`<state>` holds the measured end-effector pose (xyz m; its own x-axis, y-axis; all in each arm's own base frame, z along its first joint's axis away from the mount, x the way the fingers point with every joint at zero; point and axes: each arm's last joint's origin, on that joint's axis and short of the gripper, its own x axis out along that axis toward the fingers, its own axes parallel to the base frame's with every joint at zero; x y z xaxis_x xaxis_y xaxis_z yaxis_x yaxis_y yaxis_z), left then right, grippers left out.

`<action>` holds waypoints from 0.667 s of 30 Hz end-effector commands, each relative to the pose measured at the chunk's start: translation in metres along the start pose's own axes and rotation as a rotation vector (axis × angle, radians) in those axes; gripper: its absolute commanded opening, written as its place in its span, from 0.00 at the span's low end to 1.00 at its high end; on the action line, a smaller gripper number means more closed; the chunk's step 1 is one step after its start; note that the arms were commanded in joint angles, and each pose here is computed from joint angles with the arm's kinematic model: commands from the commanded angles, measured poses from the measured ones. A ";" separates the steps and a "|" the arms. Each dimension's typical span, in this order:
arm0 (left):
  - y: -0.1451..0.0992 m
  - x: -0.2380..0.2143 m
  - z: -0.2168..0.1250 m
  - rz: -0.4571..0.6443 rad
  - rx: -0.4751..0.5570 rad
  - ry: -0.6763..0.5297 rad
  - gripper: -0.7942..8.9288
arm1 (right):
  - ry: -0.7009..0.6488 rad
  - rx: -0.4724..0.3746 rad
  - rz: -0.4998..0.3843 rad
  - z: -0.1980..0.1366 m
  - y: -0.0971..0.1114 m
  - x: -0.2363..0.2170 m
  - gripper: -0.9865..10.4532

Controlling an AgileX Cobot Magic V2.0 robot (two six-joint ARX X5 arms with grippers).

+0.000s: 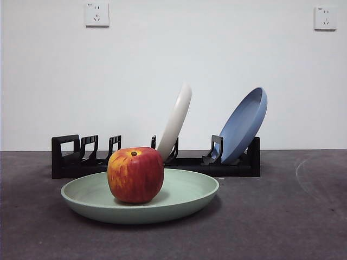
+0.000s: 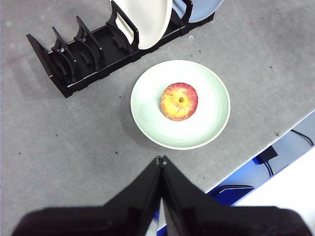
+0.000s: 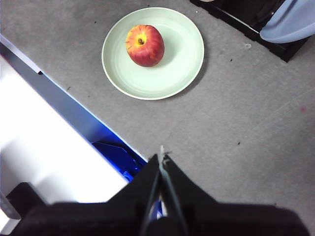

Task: Take the green plate from the plate rack,put the plate on the table,take the apple from the table,put the apple in the plate

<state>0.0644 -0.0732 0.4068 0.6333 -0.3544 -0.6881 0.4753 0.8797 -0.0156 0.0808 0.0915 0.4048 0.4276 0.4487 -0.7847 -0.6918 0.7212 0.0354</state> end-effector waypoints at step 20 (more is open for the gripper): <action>-0.009 0.019 0.009 0.021 -0.020 0.055 0.08 | 0.041 -0.002 -0.037 0.000 -0.001 0.006 0.07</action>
<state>0.0781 -0.0918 0.4004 0.6036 -0.3134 -0.7331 0.4574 0.8893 -0.0036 0.0844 0.0943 0.4033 0.4412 0.4203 -0.7929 -0.6793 0.7338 0.0110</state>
